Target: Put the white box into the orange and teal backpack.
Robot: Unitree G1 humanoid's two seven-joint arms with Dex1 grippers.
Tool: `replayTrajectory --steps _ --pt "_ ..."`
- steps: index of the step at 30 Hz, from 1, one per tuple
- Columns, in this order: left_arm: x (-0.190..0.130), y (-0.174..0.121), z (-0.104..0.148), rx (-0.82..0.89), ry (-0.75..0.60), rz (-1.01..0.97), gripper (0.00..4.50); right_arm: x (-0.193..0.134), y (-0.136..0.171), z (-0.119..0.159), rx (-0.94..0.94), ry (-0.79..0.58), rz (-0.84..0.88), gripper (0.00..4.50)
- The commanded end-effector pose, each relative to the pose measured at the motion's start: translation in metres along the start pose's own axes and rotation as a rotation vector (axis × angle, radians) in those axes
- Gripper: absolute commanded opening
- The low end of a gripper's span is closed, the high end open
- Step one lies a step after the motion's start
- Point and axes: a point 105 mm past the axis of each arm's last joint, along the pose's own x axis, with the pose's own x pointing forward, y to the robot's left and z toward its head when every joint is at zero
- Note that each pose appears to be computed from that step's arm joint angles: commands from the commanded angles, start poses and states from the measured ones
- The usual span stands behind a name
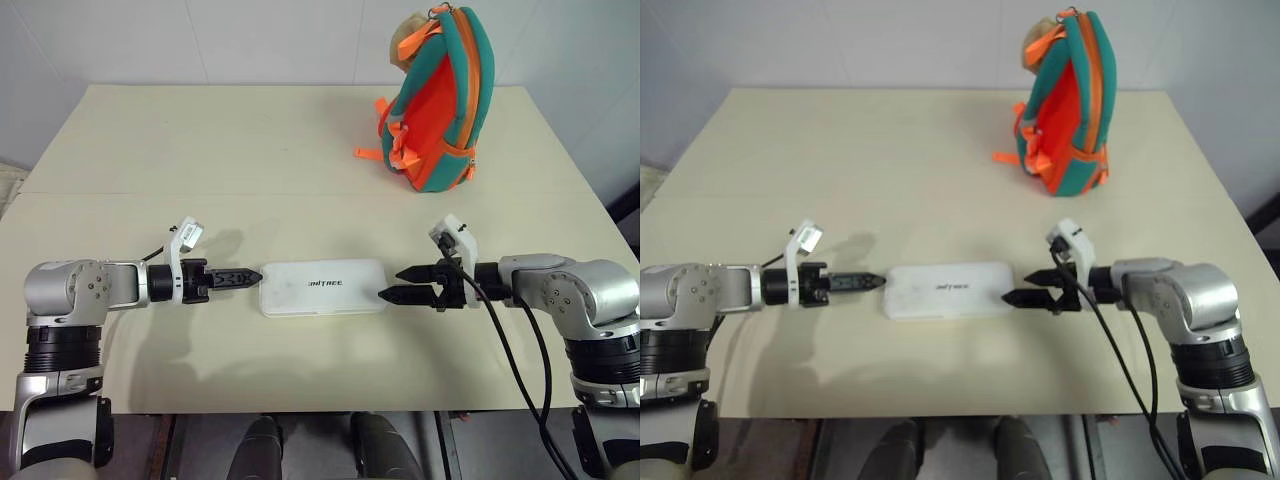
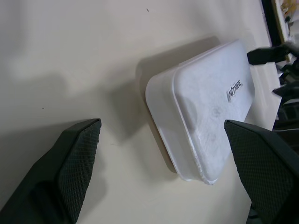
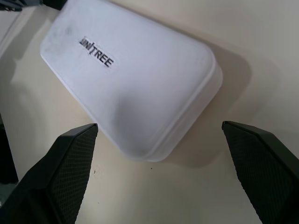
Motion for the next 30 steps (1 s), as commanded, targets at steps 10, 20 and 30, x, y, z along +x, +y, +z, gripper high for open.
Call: replayTrajectory --steps 10,20,30 --pt "0.025 -0.017 -0.03 -0.206 0.15 -0.133 4.49 0.006 0.008 0.01 -0.042 -0.049 0.025 4.5" --pt "0.03 -0.02 -0.025 -0.263 0.201 -0.172 4.49 0.008 0.009 0.009 -0.041 -0.075 0.016 4.5" --pt "0.048 -0.023 -0.026 -0.38 0.17 -0.26 4.49 0.007 0.012 0.009 -0.057 -0.087 0.023 4.5"
